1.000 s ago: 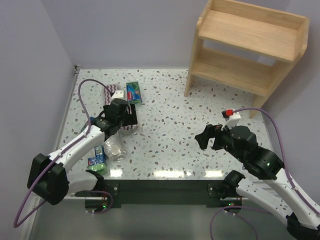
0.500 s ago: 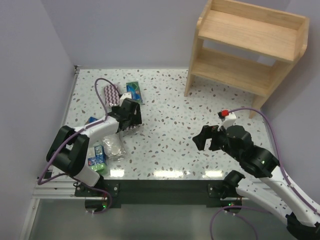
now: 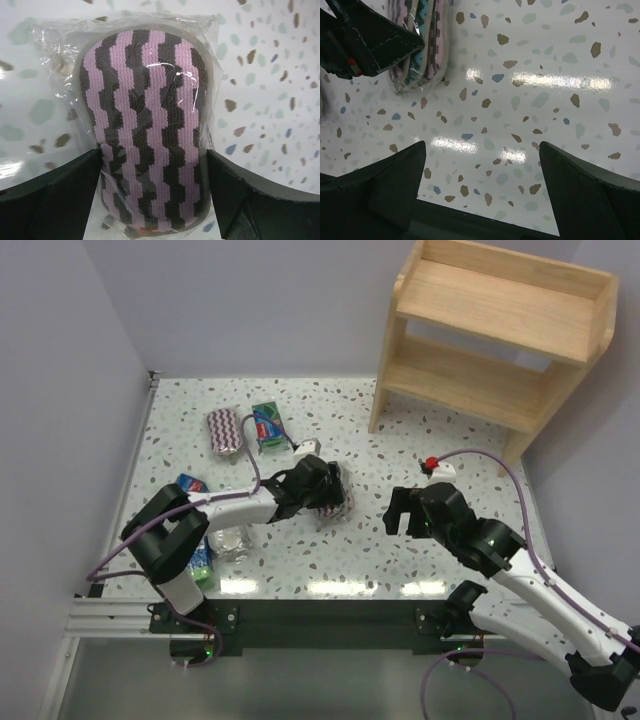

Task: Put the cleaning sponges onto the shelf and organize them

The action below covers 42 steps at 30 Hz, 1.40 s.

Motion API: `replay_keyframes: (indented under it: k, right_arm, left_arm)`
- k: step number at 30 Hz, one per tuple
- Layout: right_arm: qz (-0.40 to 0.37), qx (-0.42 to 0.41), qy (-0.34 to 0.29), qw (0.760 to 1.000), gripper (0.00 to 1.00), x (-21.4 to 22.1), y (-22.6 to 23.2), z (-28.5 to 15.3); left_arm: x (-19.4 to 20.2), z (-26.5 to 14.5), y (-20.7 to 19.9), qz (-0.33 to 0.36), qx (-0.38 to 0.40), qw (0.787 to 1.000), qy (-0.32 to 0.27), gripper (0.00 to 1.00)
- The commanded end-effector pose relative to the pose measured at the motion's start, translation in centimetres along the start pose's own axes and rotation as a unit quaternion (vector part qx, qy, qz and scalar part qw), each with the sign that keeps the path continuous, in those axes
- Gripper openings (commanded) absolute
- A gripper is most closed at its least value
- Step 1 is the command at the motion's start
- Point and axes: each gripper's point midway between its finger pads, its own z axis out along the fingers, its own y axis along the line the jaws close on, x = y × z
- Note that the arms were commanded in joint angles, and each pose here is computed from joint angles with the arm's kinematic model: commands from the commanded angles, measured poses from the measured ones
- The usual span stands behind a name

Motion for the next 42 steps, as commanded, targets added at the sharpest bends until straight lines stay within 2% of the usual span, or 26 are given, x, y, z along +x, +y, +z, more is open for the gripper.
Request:
replay_keyframes:
  k: [1,5,8,12,18,21,23,26,29,30,33,35,40,42]
  right_arm:
    - [0.028,0.031,-0.011,0.999,0.99,0.0,-0.7,1.0]
    - [0.039,0.044,-0.015,0.998,0.99,0.1,-1.1,1.5]
    - [0.044,0.053,-0.014,0.998,0.99,0.4,-1.5,1.8]
    - [0.054,0.069,-0.012,0.996,0.99,1.0,-2.1,2.0]
    - [0.084,0.073,-0.010,0.994,0.99,1.9,-2.3,2.6]
    - [0.112,0.063,-0.011,0.992,0.99,2.2,-1.8,3.3]
    - [0.133,0.055,-0.007,0.990,0.99,2.8,-1.4,3.9]
    - [0.197,0.023,-0.017,0.980,0.99,2.7,0.0,4.6]
    - [0.283,-0.030,-0.033,0.958,0.95,3.4,1.3,5.7]
    - [0.328,-0.060,-0.056,0.941,0.93,2.2,2.2,5.8]
    - [0.386,-0.055,-0.069,0.918,0.90,2.2,1.7,6.3]
    - [0.400,-0.041,-0.076,0.913,0.91,1.9,1.3,6.4]
    - [0.459,-0.049,-0.096,0.882,0.91,1.4,1.2,7.2]
    - [0.476,-0.033,-0.086,0.875,0.91,2.2,1.0,8.0]
  left_arm:
    - [0.2,1.1,-5.4,-0.084,0.063,0.994,0.015,0.88]
    - [-0.2,1.6,-10.0,-0.109,0.099,0.989,0.017,0.89]
    - [-0.4,2.2,-12.1,-0.102,0.118,0.987,0.023,0.93]
    - [-0.7,1.8,-13.3,-0.088,0.137,0.986,0.033,1.00]
    - [-2.3,-1.6,-13.9,-0.088,0.189,0.978,0.000,1.00]
    - [-3.3,-3.4,-12.2,-0.081,0.169,0.982,-0.026,1.00]
    - [-3.3,-3.7,-9.6,-0.071,0.129,0.988,-0.045,1.00]
    - [-3.6,-5.6,-7.2,-0.067,0.107,0.990,-0.066,1.00]
    - [-3.7,-7.3,-4.7,-0.068,0.085,0.990,-0.089,1.00]
    - [-3.6,-8.2,-3.8,-0.068,0.078,0.991,-0.089,1.00]
    - [-3.3,-9.3,-1.6,-0.071,0.059,0.991,-0.099,1.00]
    - [-2.7,-9.6,-0.1,-0.068,0.041,0.992,-0.099,1.00]
    - [-2.3,-10.8,2.0,-0.073,0.027,0.991,-0.109,1.00]
    - [-2.0,-11.0,2.4,-0.073,0.023,0.991,-0.109,1.00]
